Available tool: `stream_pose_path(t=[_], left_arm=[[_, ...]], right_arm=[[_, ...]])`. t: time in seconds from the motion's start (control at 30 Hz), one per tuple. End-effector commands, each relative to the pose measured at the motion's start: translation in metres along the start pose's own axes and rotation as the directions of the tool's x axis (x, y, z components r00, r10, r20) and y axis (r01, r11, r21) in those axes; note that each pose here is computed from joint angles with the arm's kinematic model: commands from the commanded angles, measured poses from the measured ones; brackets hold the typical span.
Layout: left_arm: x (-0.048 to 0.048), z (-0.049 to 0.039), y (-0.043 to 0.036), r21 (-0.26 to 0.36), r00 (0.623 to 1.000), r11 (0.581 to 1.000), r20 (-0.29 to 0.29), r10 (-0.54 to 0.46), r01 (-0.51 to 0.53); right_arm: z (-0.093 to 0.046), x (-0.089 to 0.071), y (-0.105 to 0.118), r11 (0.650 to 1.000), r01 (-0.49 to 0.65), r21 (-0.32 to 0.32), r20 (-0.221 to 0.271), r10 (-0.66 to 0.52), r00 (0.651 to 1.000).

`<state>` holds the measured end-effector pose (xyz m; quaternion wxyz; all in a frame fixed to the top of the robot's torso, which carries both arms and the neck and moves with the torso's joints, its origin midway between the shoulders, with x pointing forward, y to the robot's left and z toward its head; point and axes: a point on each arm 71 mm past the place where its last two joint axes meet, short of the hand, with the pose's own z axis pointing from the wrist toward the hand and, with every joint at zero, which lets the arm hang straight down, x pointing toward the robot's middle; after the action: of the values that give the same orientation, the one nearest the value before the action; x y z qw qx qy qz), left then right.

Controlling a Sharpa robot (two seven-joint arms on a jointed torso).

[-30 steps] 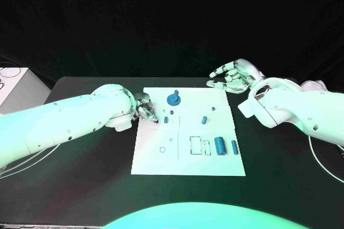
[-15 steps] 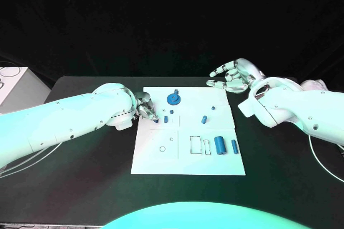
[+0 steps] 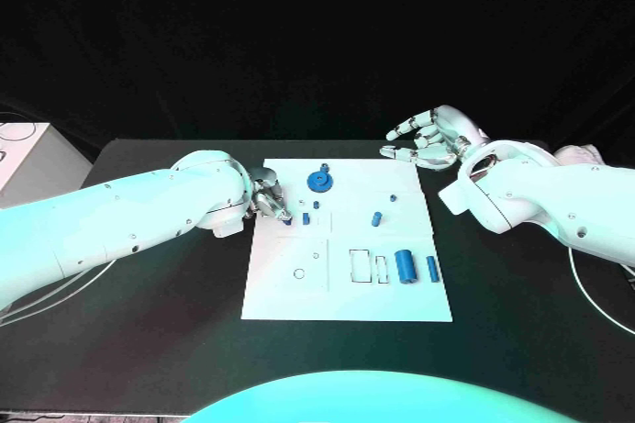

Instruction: Assemble the parts on the task board

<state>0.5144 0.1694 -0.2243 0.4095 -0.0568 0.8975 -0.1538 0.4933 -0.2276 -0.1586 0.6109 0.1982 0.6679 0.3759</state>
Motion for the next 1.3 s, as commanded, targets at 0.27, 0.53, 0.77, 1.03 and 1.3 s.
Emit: stream_pose_path(t=[0.27, 0.53, 0.77, 1.03, 1.3], left_arm=[[0.0103, 0.0016, -0.0033, 0.001, 0.995, 0.999, -0.080, 0.054, -0.054], [0.0097, 0.0017, -0.0030, -0.002, 0.996, 0.998, -0.072, 0.059, -0.060], [0.0086, 0.0021, -0.0037, -0.002, 0.997, 0.999, -0.056, 0.054, -0.054], [0.0091, 0.0021, -0.0045, -0.001, 0.997, 0.998, -0.060, 0.058, -0.058], [0.0091, 0.0026, -0.0040, -0.002, 0.996, 0.999, -0.068, 0.050, -0.050]], right_arm=[[-0.0004, 0.0013, 0.0009, 1.000, 0.001, -0.009, -0.014, -0.001, 1.000], [-0.0004, 0.0012, 0.0008, 1.000, 0.002, -0.009, -0.013, -0.002, 1.000], [-0.0001, 0.0016, 0.0012, 1.000, 0.004, -0.011, -0.014, -0.004, 1.000], [-0.0003, 0.0015, 0.0011, 1.000, 0.005, -0.011, -0.014, -0.005, 1.000], [-0.0007, 0.0009, 0.0009, 1.000, 0.005, -0.011, -0.012, -0.005, 1.000]])
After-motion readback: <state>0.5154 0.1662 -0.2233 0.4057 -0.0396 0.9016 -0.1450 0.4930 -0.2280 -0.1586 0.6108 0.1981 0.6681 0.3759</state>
